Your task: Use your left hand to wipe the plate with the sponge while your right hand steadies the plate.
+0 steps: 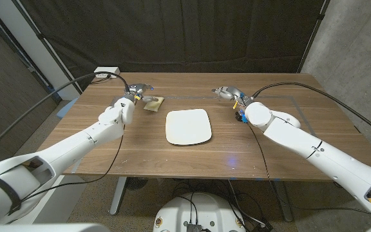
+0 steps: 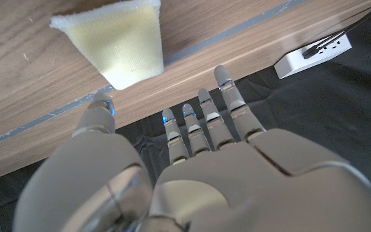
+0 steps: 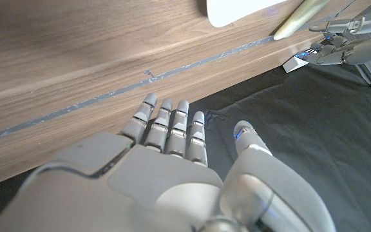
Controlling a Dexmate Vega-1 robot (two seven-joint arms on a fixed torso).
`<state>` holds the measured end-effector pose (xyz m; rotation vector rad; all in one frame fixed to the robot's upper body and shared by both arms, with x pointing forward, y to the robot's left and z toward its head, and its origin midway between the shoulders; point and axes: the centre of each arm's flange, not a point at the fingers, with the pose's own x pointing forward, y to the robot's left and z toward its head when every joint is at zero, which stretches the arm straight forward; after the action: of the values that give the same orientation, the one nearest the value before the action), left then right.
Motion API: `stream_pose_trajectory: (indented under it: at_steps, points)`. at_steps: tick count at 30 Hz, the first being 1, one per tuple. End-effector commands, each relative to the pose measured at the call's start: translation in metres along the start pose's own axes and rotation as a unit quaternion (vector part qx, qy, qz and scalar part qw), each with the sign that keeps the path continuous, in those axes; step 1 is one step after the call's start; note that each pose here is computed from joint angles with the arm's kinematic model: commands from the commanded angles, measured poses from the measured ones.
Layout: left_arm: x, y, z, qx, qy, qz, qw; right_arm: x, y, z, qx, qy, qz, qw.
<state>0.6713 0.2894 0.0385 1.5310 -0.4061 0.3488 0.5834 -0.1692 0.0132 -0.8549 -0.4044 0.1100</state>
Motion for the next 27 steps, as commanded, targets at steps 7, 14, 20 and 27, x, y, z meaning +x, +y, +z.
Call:
stream_pose_trajectory:
  at_steps: [7, 14, 20, 27]
  points:
    - [0.011, -0.015, 0.017, -0.018, -0.022, -0.038, 0.999, -0.002, 0.002, -0.002, -0.003, 0.006, 0.001, 1.0000]
    - [0.012, -0.015, 0.022, -0.011, -0.028, -0.042, 0.999, -0.002, 0.003, -0.003, -0.003, 0.008, 0.001, 1.0000]
    - [0.011, -0.016, 0.025, 0.012, -0.025, -0.039, 0.999, -0.003, 0.004, -0.003, -0.001, 0.008, 0.000, 1.0000]
    - [0.007, -0.021, 0.030, 0.041, -0.023, -0.044, 0.998, -0.003, 0.005, -0.006, 0.004, 0.011, -0.001, 0.9999]
